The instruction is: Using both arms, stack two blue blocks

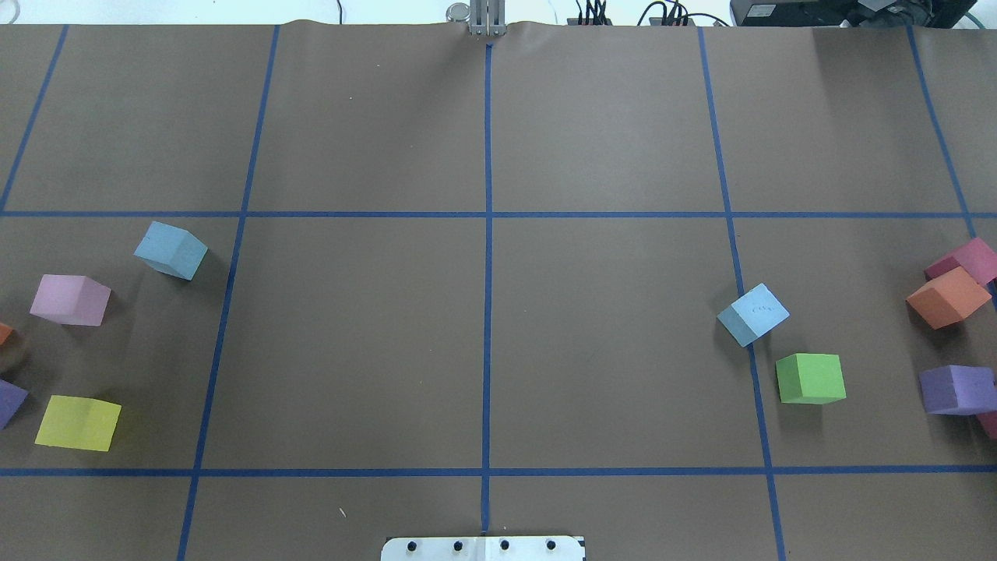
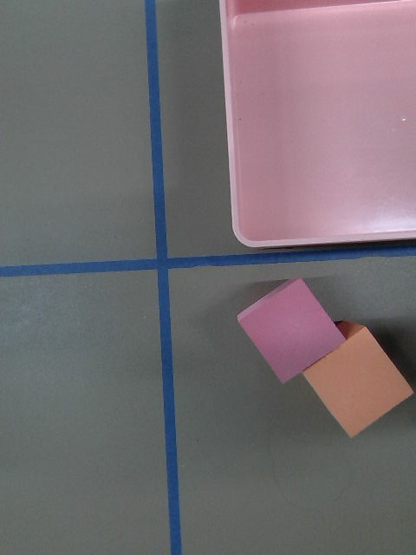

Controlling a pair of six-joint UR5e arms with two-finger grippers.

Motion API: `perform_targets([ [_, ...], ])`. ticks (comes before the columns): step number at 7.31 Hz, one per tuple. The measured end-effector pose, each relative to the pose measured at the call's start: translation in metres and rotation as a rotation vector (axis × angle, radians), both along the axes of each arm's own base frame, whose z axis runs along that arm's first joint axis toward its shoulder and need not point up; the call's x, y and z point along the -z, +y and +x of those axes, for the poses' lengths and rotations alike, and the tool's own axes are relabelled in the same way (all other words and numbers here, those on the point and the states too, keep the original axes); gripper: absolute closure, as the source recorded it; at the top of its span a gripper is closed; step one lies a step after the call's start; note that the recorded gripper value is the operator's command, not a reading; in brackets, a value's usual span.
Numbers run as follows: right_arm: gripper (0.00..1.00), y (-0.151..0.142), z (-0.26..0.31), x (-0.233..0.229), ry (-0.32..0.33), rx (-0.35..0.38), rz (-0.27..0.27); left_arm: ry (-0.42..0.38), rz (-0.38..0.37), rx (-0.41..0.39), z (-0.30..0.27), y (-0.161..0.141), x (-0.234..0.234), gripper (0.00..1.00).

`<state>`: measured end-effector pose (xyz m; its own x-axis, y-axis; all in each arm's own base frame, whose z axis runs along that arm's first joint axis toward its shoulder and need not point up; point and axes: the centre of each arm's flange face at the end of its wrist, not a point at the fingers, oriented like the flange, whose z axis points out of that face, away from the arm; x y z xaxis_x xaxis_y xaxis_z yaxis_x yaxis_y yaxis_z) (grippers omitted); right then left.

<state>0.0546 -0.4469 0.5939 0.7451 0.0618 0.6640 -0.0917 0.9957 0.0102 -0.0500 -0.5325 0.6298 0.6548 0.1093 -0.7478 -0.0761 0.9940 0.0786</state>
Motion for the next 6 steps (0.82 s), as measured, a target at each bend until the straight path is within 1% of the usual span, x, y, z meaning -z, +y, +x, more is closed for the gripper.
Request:
perform_targets([
  [1,0.0,-0.001,0.0,0.001,-0.002,0.001,0.003,-0.001,-0.001,0.0,0.0,0.0,0.0,0.01],
  [2,0.0,-0.003,-0.001,0.006,-0.005,0.003,0.018,-0.001,-0.001,0.0,0.0,0.0,0.0,0.01],
  [3,0.0,-0.009,-0.003,0.019,-0.01,0.006,0.058,0.0,0.005,0.001,0.002,-0.003,0.005,0.0],
  [4,0.0,-0.016,-0.01,0.034,-0.018,0.016,0.118,0.005,0.019,0.002,0.003,-0.008,0.015,0.0],
  [5,0.0,-0.022,-0.024,0.043,-0.03,0.025,0.15,0.009,0.036,0.006,0.007,-0.015,0.03,0.0],
  [6,0.0,-0.03,-0.047,0.052,-0.047,0.04,0.148,0.012,0.045,0.017,0.014,-0.026,0.049,0.0],
])
